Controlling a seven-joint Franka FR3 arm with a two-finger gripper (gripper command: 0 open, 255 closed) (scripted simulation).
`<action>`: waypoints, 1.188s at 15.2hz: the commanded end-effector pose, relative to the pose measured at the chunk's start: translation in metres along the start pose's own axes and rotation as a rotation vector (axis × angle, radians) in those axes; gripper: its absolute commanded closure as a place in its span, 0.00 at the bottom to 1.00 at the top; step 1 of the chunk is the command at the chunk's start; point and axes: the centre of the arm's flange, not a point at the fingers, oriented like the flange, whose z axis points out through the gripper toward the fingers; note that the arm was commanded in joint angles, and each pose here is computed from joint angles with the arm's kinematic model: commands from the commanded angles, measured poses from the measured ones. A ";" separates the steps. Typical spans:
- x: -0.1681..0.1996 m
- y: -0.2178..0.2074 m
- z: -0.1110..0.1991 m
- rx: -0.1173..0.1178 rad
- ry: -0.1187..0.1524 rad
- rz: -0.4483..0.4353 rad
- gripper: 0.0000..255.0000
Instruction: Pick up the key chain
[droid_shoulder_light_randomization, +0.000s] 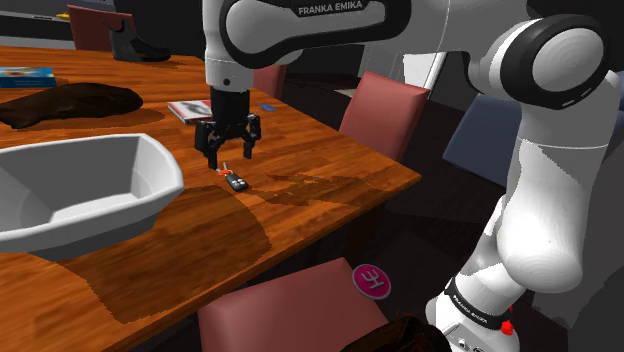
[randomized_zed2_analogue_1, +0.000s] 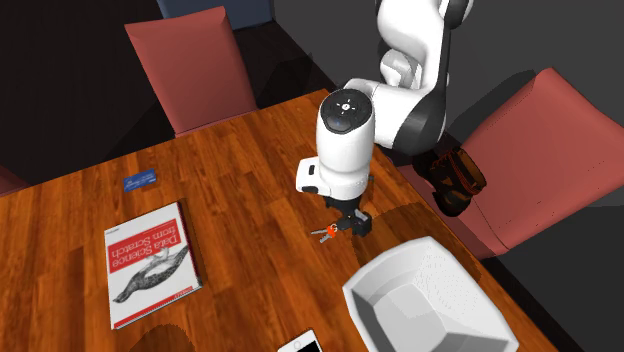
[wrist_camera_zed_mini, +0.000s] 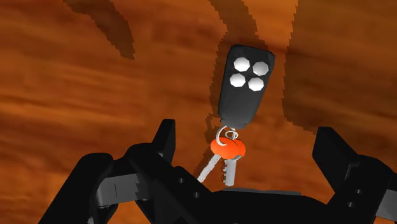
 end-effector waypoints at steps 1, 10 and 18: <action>0.002 0.000 0.010 0.000 0.001 0.000 0.00; 0.003 0.001 0.029 0.000 0.001 0.000 1.00; 0.002 0.000 0.018 0.000 0.001 0.000 1.00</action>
